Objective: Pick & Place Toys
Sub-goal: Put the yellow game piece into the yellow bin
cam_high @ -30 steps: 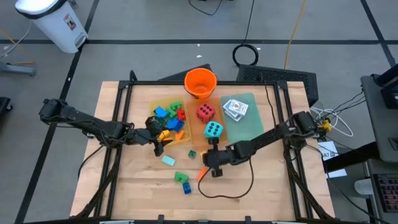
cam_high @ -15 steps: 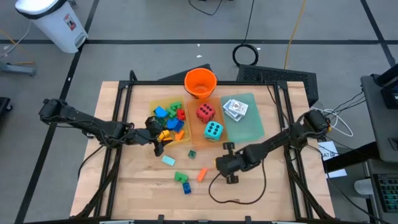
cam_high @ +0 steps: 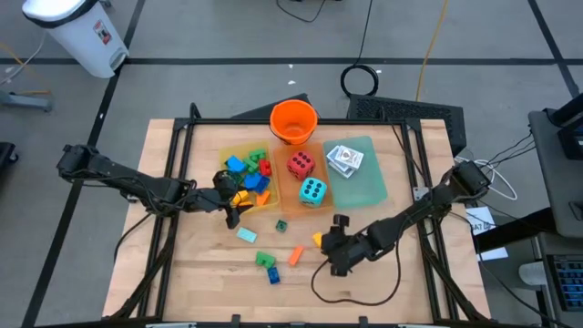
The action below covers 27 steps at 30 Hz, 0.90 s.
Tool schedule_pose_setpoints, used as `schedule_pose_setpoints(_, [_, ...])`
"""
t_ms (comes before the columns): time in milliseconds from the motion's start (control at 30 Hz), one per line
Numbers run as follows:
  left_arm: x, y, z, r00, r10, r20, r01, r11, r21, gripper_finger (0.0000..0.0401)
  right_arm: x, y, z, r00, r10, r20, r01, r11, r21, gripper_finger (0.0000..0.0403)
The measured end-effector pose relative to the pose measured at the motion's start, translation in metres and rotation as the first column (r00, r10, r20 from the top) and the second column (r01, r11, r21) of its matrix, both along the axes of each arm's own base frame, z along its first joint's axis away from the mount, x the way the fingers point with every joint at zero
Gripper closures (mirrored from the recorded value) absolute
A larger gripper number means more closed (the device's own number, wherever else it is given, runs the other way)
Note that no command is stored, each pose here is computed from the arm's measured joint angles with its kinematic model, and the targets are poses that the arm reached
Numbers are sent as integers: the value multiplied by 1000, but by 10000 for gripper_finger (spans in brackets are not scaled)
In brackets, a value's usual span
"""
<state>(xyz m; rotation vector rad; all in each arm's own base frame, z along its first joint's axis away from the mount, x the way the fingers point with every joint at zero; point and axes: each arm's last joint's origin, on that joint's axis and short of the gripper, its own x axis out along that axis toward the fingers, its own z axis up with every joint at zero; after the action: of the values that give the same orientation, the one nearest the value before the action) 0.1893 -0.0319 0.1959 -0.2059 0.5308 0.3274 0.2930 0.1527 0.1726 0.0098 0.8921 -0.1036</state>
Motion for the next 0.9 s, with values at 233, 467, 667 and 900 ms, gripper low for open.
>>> schedule_pose_setpoints(233, [1,0,1,1000,0,18,0,1000,-4,89,-7,-11,-24,989,-119,85,120,993,-7,106])
schedule_pose_setpoints(467, [1,0,2,1000,0,25,0,1000,-7,89,-3,-9,-39,973,-117,199,91,987,134,89])
schedule_pose_setpoints(667, [2,0,3,999,2,36,-1,1000,-11,89,-5,-11,-46,979,-126,159,113,990,84,115])
schedule_pose_setpoints(900, [2,-1,3,999,1,37,-1,1000,-12,89,-9,-8,-40,991,-22,131,13,997,71,147])
